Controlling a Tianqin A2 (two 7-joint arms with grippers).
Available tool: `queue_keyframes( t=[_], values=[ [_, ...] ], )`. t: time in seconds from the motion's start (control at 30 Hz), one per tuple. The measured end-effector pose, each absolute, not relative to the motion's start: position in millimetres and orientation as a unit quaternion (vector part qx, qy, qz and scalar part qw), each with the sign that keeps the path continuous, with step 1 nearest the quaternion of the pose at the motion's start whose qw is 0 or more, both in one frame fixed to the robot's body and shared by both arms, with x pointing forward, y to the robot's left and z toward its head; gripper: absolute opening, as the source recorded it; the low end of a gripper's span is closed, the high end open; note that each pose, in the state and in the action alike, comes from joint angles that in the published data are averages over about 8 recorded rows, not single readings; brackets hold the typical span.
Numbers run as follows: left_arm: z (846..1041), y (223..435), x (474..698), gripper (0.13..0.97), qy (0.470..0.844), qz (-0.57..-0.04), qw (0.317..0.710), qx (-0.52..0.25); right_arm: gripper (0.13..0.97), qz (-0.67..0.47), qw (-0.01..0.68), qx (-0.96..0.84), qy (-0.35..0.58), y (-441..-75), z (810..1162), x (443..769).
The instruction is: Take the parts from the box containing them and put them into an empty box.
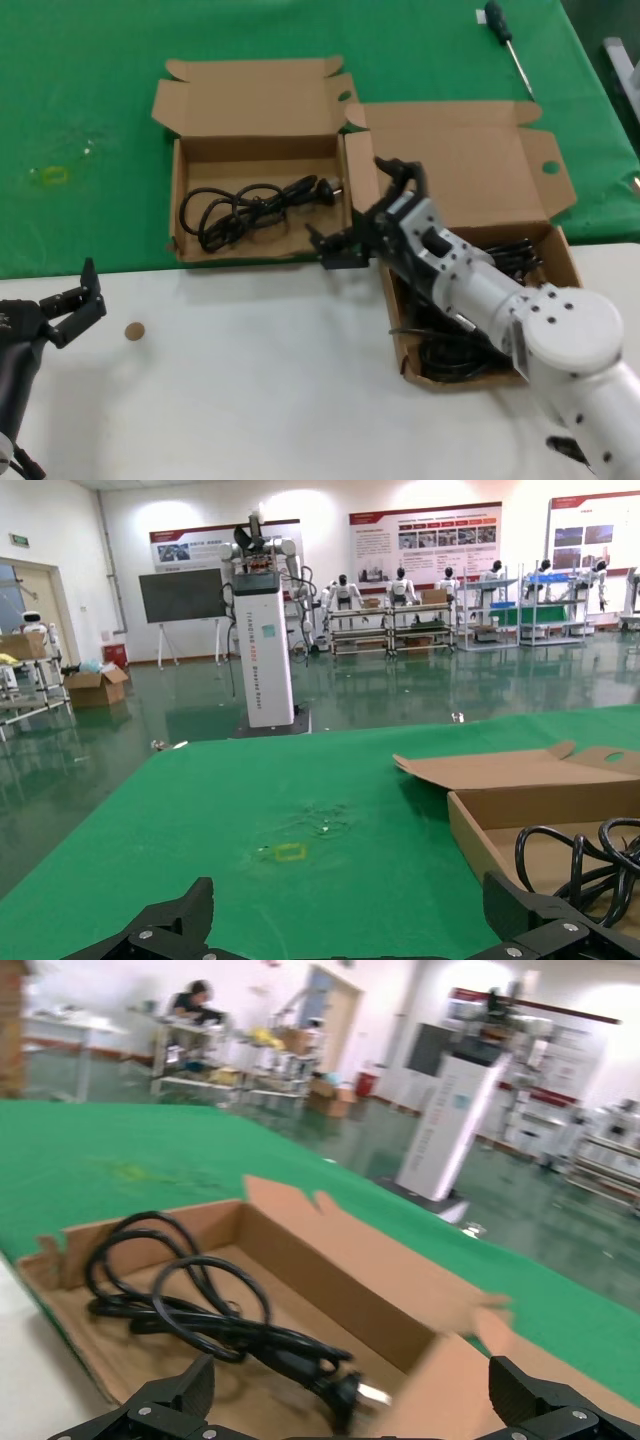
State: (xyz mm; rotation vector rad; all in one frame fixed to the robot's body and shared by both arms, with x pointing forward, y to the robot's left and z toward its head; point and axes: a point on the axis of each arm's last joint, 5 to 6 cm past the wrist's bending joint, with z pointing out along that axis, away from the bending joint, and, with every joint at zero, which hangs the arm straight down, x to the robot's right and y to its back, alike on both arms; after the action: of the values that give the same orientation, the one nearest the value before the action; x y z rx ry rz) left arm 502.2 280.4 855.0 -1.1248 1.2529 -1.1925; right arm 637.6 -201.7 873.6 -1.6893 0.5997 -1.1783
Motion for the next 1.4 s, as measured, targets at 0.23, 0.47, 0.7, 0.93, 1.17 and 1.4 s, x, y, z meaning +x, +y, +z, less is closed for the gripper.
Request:
queue_keyframes(
  t=[0.23,0.47,0.7,0.93,1.17,1.4],
  values=[
    [855.0,280.4,502.2,0.953,0.521,-0.496,0.513,-0.468,0.966,-0.49,0.489,-0.651,0.31,-221.7,862.5,607.7],
    [855.0,280.4,502.2,0.962,0.521,-0.496,0.513,-0.468,0.966,-0.498,0.495,-0.609,0.369,-242.0,855.5,575.8],
    [855.0,280.4,502.2,0.966,0.521,-0.496,0.513,-0.468,0.966,-0.506,0.497,-0.565,0.422,-261.6,853.0,542.5],
    [855.0,280.4,502.2,0.966,0.521,-0.496,0.513,-0.468,0.966,-0.51,0.497,-0.539,0.45,-273.0,853.7,521.6],
    [855.0,280.4,502.2,0.966,0.521,-0.496,0.513,-0.468,0.966,-0.511,0.497,-0.537,0.452,-273.8,853.9,520.2],
    [855.0,280.4,502.2,0.966,0.521,-0.496,0.513,-0.468,0.966,-0.511,0.497,-0.537,0.452,-273.8,853.9,520.1]
  ],
)
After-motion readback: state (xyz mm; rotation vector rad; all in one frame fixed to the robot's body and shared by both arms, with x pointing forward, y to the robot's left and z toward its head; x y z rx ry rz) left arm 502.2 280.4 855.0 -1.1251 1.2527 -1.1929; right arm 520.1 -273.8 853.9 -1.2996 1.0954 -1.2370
